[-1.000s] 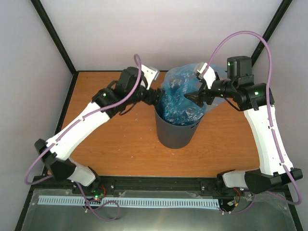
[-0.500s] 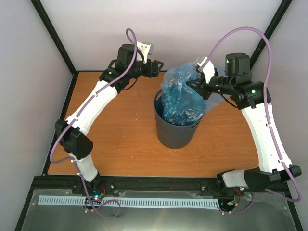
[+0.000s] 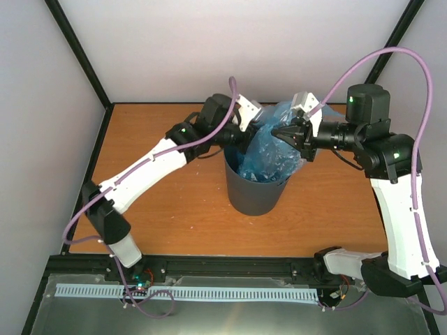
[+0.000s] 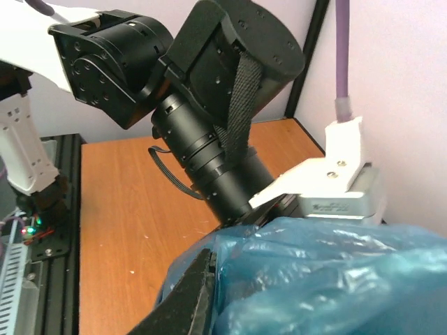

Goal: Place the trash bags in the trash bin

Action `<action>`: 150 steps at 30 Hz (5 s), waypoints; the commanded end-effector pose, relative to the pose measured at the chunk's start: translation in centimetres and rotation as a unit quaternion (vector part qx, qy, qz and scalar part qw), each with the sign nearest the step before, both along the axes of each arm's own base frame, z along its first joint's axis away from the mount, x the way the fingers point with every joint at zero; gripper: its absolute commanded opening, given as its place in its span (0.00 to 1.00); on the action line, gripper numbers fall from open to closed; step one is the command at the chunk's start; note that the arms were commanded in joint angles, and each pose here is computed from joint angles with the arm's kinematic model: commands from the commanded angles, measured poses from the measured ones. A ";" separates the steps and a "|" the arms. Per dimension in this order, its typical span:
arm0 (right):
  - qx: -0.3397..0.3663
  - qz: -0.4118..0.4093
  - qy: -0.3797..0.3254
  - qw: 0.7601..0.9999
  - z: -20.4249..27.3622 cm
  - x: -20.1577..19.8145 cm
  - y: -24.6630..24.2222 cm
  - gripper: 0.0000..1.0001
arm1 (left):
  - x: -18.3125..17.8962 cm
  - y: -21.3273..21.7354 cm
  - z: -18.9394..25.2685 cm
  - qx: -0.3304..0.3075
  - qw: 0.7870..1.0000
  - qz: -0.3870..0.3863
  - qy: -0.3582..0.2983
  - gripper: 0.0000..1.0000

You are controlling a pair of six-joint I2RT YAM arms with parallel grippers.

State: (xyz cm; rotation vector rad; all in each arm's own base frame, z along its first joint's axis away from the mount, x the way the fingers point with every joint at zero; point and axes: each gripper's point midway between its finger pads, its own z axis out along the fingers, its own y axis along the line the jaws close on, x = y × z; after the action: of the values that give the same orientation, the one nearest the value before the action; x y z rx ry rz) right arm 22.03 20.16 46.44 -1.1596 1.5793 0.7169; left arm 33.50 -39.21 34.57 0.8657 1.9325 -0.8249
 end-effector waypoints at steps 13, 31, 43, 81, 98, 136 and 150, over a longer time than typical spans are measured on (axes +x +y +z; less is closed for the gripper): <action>-0.045 0.058 0.071 0.995 -5.0 -0.9 4.1 0.11 | 0.4 6.1 0.2 0.040 0.988 0.149 -0.021 0.74; -0.105 0.098 0.124 0.982 -8.7 -0.6 13.8 0.20 | -4.7 21.9 10.6 -0.008 0.943 0.308 -0.125 0.87; -0.087 0.086 0.060 0.991 -3.5 -4.2 9.3 0.76 | -7.2 18.0 10.9 -0.037 0.977 0.178 -0.113 0.84; -0.226 -0.212 -0.200 0.929 -1.9 11.6 -1.0 0.39 | 1.5 10.0 8.7 0.055 0.968 0.201 -0.138 0.41; -0.145 -0.193 -0.047 0.969 -3.1 13.7 1.3 0.66 | 2.6 11.5 5.0 0.009 0.977 0.207 -0.048 0.01; -0.318 -0.113 -0.080 0.938 -11.5 12.2 -1.4 0.63 | -1.3 11.9 8.5 -0.058 0.984 0.160 -0.051 0.00; -0.286 -0.024 -0.026 0.958 -10.0 7.8 0.2 0.03 | -0.6 11.2 6.7 -0.048 0.986 0.159 -0.032 0.01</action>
State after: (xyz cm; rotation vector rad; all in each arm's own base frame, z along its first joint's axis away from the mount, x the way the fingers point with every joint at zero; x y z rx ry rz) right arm 33.74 20.40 35.06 -1.4880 1.8291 0.0541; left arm 32.80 -27.88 40.26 0.5225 1.9144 -0.6513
